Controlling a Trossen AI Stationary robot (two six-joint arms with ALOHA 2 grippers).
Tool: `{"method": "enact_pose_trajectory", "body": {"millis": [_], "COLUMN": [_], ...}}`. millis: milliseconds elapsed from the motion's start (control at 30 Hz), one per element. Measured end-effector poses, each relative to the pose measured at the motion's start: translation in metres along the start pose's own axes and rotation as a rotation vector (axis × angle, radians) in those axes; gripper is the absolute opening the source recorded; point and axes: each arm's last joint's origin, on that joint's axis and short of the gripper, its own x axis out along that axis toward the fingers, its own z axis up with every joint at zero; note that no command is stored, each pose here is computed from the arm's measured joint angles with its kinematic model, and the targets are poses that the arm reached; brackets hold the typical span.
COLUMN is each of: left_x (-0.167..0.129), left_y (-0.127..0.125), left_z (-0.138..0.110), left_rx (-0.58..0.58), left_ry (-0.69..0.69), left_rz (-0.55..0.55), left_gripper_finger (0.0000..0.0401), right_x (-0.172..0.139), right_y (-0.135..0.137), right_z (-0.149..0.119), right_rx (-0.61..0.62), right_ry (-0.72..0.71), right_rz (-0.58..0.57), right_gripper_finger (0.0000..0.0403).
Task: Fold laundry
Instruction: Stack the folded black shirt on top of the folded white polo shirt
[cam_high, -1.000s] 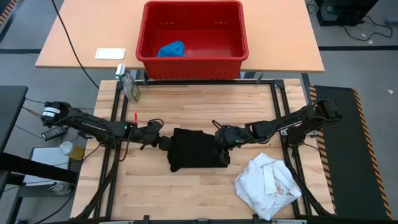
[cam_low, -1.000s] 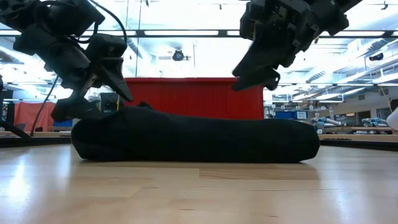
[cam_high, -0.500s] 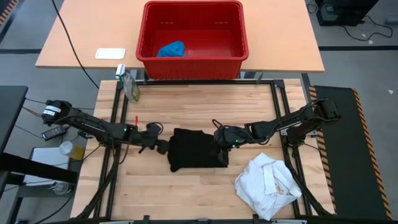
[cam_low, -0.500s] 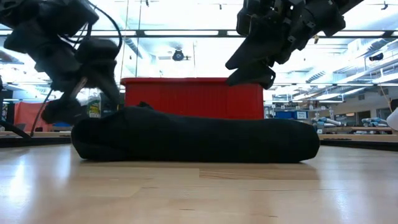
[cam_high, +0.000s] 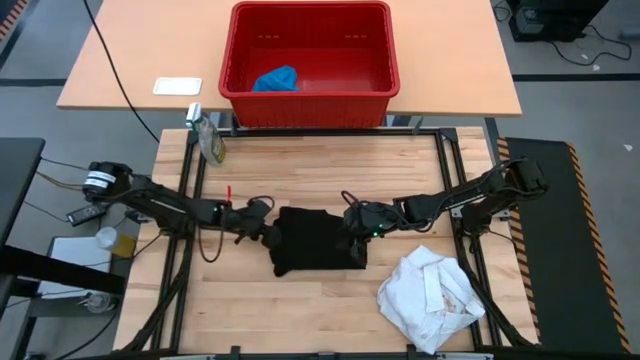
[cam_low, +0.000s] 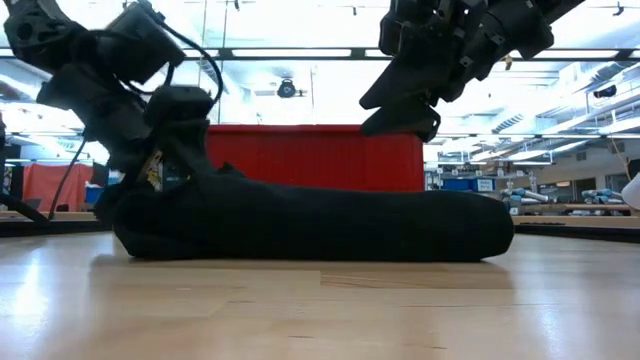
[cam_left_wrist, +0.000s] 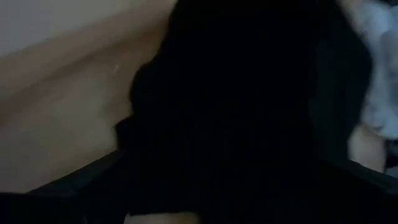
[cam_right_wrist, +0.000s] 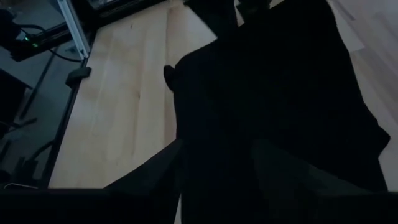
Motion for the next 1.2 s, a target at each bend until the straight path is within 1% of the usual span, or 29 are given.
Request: {"method": "enact_pose_trajectory", "body": {"millis": [67, 133, 233, 300, 333, 433, 533, 600, 667, 733, 867, 933, 1067, 1200], "left_x": [0.005, 0.008, 0.011, 0.011, 0.012, 0.017, 0.016, 0.016, 0.015, 0.016, 0.016, 0.017, 0.021, 0.028], "left_y": [0.002, 0.0, -0.007, -0.015, -0.016, -0.009, -0.012, -0.014, -0.015, -0.013, -0.01, -0.008, -0.005, -0.002], "left_z": [-0.002, -0.002, 0.0, 0.002, 0.003, 0.0, 0.002, 0.003, 0.003, 0.004, 0.007, 0.007, 0.004, 0.0], "left_rx": [-0.004, -0.008, -0.009, 0.009, 0.012, 0.003, 0.005, 0.046, 0.077, 0.096, 0.119, 0.128, 0.133, 0.118], "left_ry": [0.015, 0.031, 0.021, 0.013, 0.013, 0.038, 0.022, 0.01, -0.008, -0.024, -0.038, -0.032, 0.017, 0.04], "left_rz": [0.011, -0.016, -0.114, -0.199, -0.213, -0.16, -0.189, -0.206, -0.211, -0.194, -0.169, -0.152, -0.146, -0.123], "left_gripper_finger": [0.0399, 0.0399, 0.0399, 0.0398, 0.0398, 0.0396, 0.0392, 0.0391, 0.0391, 0.0391, 0.0391, 0.0391, 0.0391, 0.0391], "right_x": [0.0, 0.0, 0.0, 0.0, 0.0, 0.0, 0.0, 0.0, 0.004, 0.009, 0.023, 0.03, 0.041, 0.044], "right_y": [0.0, 0.001, 0.001, 0.001, 0.0, 0.001, 0.008, 0.017, 0.023, 0.025, 0.026, 0.023, 0.015, 0.012], "right_z": [0.0, 0.001, 0.002, 0.002, 0.002, 0.001, -0.001, -0.006, -0.014, -0.024, -0.037, -0.045, -0.053, -0.052], "right_rx": [0.0, 0.004, 0.004, -0.005, -0.015, -0.073, -0.127, -0.157, -0.19, -0.209, -0.211, -0.211, -0.196, -0.193], "right_ry": [-0.005, -0.014, -0.025, -0.022, -0.018, 0.001, 0.012, 0.038, 0.073, 0.125, 0.181, 0.213, 0.234, 0.222], "right_rz": [0.002, 0.005, 0.008, 0.006, 0.004, 0.021, 0.098, 0.135, 0.147, 0.142, 0.136, 0.111, 0.048, 0.04], "right_gripper_finger": [0.0197, 0.0197, 0.0197, 0.0197, 0.0197, 0.0197, 0.0197, 0.0197, 0.0197, 0.0197, 0.0197, 0.0197, 0.0197, 0.0197]}}
